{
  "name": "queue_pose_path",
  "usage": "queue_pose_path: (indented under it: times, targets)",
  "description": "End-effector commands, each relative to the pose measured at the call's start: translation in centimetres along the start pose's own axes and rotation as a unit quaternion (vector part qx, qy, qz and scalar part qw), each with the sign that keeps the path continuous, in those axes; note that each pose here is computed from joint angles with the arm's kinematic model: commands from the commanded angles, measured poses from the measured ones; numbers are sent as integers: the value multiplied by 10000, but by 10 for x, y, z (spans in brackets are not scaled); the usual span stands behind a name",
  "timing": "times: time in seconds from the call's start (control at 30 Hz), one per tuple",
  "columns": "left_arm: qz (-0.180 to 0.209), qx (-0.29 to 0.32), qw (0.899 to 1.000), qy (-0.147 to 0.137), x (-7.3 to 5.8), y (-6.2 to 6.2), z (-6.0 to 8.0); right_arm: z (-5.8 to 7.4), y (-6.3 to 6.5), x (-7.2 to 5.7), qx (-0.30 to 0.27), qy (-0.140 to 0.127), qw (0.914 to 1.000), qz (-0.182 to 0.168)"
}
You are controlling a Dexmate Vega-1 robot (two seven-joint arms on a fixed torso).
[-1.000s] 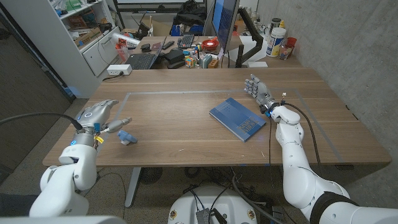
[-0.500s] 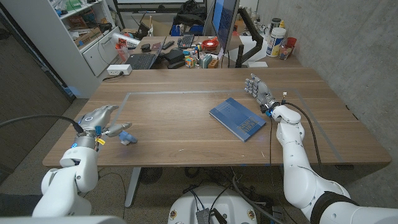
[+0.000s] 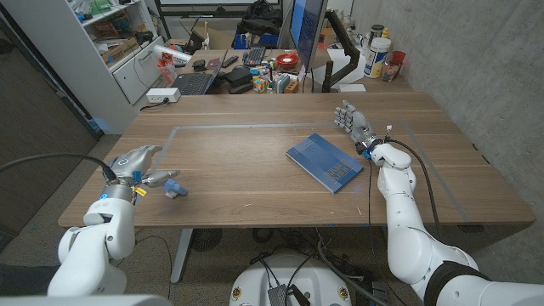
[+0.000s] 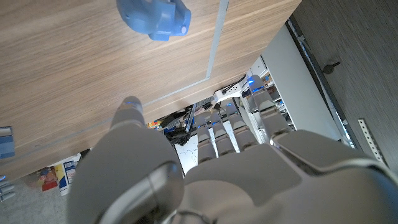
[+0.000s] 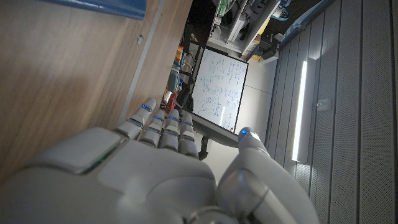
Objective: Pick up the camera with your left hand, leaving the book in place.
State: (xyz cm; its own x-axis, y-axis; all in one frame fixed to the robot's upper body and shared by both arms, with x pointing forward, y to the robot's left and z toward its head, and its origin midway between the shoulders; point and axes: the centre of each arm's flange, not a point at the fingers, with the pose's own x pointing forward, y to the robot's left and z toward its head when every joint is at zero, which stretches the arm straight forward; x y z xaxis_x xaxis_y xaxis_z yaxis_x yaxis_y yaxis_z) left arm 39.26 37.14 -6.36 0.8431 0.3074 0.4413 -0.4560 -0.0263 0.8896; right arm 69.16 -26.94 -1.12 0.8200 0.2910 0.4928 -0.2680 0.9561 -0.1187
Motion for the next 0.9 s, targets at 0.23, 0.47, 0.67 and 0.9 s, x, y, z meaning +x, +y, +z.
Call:
queue_pose_path:
  times: [0.23, 0.47, 0.67, 0.9]
  targets:
    - [-207, 28, 9998, -14, 5, -8, 1, -3, 2, 3, 6, 47, 10000, -18]
    - [-270, 15, 9996, 39, 6, -12, 0, -3, 2, 5, 4, 48, 10000, -6]
    - [-319, 0, 9994, 92, 6, -15, 0, -2, 3, 7, -3, 52, 10000, 18]
    - [-384, 2, 9992, 87, 6, -18, -2, -2, 3, 8, -3, 71, 10000, 23]
